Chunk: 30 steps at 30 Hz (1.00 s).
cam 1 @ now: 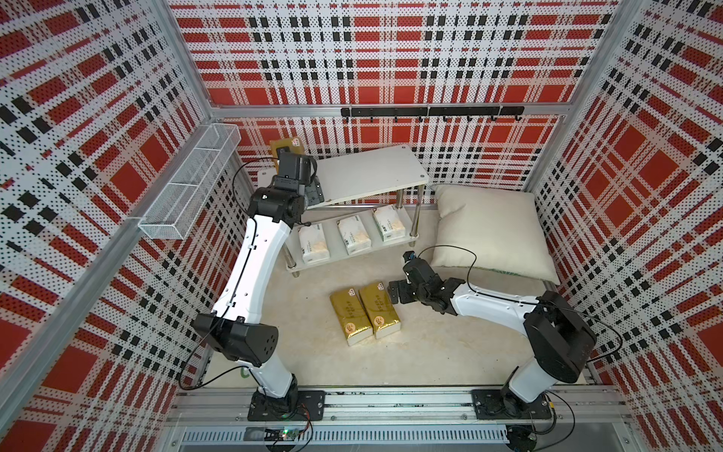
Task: Place the tissue boxes on the shelf by color
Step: Place a box of tissues on the shelf.
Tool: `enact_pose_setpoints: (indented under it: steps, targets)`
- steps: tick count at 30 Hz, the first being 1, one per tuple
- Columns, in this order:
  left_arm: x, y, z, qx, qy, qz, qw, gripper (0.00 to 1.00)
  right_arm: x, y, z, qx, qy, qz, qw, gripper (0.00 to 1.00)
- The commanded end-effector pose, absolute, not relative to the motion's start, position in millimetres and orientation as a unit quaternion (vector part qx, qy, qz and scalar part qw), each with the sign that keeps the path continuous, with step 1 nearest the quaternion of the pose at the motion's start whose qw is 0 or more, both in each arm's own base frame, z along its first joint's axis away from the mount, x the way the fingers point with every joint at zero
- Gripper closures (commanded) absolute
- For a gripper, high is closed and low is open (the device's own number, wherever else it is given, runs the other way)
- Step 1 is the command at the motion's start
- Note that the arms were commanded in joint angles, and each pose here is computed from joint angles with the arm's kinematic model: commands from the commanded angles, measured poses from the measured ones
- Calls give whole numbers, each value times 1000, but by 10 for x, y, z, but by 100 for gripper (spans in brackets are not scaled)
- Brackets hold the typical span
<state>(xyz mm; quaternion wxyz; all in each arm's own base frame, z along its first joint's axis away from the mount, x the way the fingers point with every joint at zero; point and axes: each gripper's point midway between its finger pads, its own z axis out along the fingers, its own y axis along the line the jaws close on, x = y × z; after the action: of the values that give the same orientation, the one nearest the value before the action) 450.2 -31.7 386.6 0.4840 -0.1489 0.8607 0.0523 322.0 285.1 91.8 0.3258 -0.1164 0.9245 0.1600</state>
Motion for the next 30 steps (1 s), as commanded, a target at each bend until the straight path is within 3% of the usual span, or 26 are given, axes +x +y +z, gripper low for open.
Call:
enact_pose_setpoints:
  steps: [1, 16, 30]
  targets:
    - [4522, -305, 3805, -141, 868, 58, 473, 14, 3199, 2882, 887, -119, 925, 157, 323, 0]
    - [4451, -208, 3913, -156, 856, 72, 488, 5, 3208, 2966, 859, -124, 925, 162, 319, 0]
    - [4376, -118, 3950, -175, 846, 85, 497, 14, 3201, 3010, 836, -129, 926, 163, 316, 0]
